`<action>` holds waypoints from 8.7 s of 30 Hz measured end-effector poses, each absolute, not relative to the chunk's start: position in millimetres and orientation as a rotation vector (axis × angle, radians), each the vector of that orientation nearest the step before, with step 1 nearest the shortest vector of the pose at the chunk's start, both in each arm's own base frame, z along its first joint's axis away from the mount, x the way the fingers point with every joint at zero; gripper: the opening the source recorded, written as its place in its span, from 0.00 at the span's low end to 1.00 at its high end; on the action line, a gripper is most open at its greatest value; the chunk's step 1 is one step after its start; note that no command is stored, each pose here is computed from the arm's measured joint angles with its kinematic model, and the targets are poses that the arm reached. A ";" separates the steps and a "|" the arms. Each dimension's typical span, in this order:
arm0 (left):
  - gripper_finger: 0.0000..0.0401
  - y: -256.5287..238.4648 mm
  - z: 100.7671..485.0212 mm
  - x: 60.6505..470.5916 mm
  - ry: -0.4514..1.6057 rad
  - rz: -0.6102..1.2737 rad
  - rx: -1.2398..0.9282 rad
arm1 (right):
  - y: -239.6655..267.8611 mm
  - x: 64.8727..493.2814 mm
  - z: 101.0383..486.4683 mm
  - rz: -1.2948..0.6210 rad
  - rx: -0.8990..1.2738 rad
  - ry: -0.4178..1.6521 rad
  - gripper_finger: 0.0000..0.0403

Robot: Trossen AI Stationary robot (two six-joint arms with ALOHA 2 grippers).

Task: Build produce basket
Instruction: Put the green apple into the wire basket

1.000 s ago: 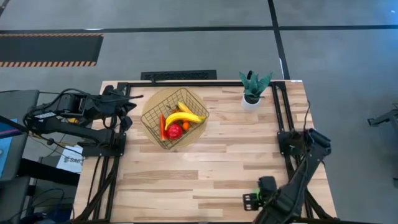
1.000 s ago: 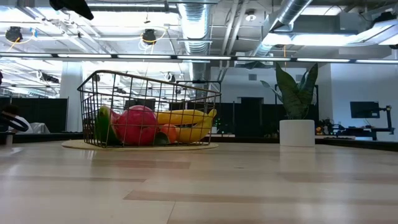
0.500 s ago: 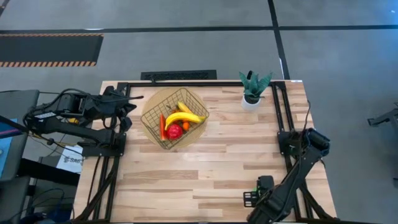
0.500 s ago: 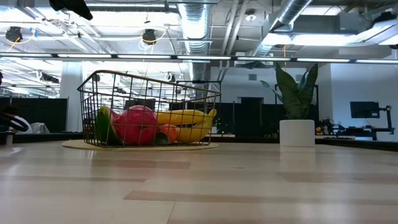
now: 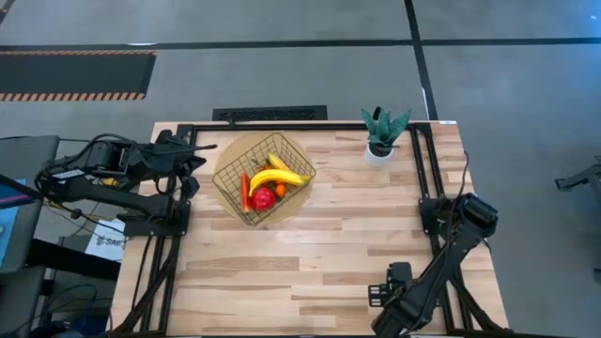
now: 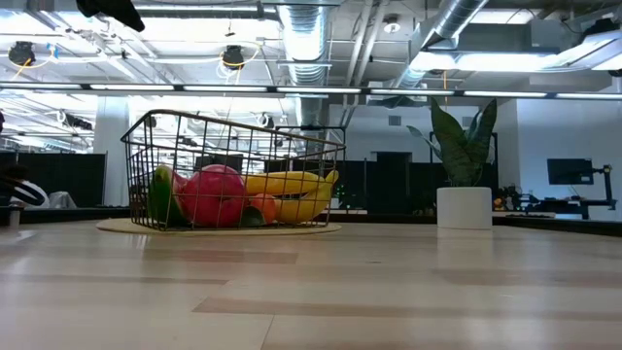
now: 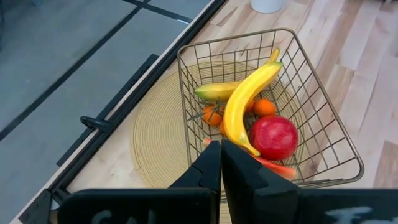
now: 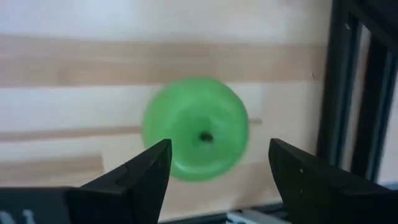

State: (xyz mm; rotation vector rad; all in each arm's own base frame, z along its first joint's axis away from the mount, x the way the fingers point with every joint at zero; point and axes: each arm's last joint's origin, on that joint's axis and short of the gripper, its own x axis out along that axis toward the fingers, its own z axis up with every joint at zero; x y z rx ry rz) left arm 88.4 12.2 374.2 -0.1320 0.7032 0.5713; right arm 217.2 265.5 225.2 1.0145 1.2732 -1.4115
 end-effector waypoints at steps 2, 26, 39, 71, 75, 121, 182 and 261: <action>0.00 12.2 374.3 88.4 0.701 0.573 -0.137 | 263.5 217.6 220.8 -1.413 1.007 1.269 0.70; 0.00 12.2 374.0 88.2 0.704 0.575 -0.140 | 266.3 221.5 197.3 -1.330 1.078 1.322 0.18; 0.00 12.2 374.0 88.2 0.706 0.573 -0.135 | 264.6 220.0 196.9 -1.327 1.031 1.337 0.01; 0.00 12.3 374.1 88.1 0.699 0.584 -0.147 | 224.0 282.2 258.9 -1.020 0.805 1.078 0.01; 0.00 12.3 374.1 88.2 0.699 0.584 -0.147 | 201.1 300.3 270.5 -0.977 0.736 1.115 0.02; 0.00 11.7 373.8 88.4 0.713 0.552 -0.135 | 135.7 327.9 275.2 -0.911 0.614 1.367 0.38; 0.00 -121.1 285.6 260.6 0.956 -0.069 0.006 | 229.0 262.7 265.8 -1.172 0.815 1.064 0.01; 0.00 -159.7 157.4 364.7 0.870 -0.244 -0.062 | 205.9 312.2 177.3 -0.885 0.976 0.749 0.00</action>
